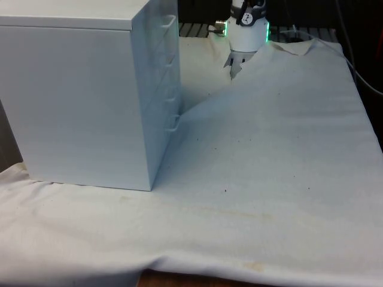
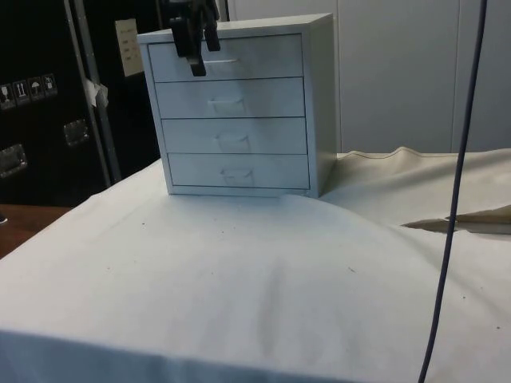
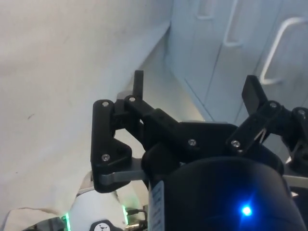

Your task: Open the drawer, then close it.

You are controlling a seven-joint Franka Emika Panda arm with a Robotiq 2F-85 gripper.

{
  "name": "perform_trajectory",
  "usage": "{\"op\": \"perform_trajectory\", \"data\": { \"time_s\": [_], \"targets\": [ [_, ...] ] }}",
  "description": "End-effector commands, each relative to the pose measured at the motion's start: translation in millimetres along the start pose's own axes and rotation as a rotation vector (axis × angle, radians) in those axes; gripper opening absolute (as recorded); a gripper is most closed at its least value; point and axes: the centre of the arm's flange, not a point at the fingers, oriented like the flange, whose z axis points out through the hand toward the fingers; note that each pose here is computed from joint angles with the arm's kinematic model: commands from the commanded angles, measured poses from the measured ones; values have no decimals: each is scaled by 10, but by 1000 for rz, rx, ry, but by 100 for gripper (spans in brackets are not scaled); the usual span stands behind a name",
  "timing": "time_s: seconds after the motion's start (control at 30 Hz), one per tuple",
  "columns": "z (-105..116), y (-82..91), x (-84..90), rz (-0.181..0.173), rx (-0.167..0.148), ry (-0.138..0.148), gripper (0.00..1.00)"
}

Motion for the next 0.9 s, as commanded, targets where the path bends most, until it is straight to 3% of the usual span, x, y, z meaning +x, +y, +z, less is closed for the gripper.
{"op": "perform_trajectory", "data": {
  "time_s": [0.0,0.2,0.23,0.27,0.43,0.53,0.57,0.6,0.8,0.83,0.87],
  "targets": [
    [10,-8,13,2,-16,13,100],
    [71,-7,32,7,-57,14,100],
    [55,-16,24,6,-44,1,100],
    [80,-6,36,9,-60,16,100],
    [147,2,46,13,-80,24,100],
    [181,9,53,16,-87,27,100],
    [170,2,43,15,-79,13,100],
    [198,20,52,18,-90,27,100],
    [276,56,68,23,-111,28,100],
    [271,46,62,22,-102,16,100],
    [302,67,71,24,-118,26,100]
  ]
}}
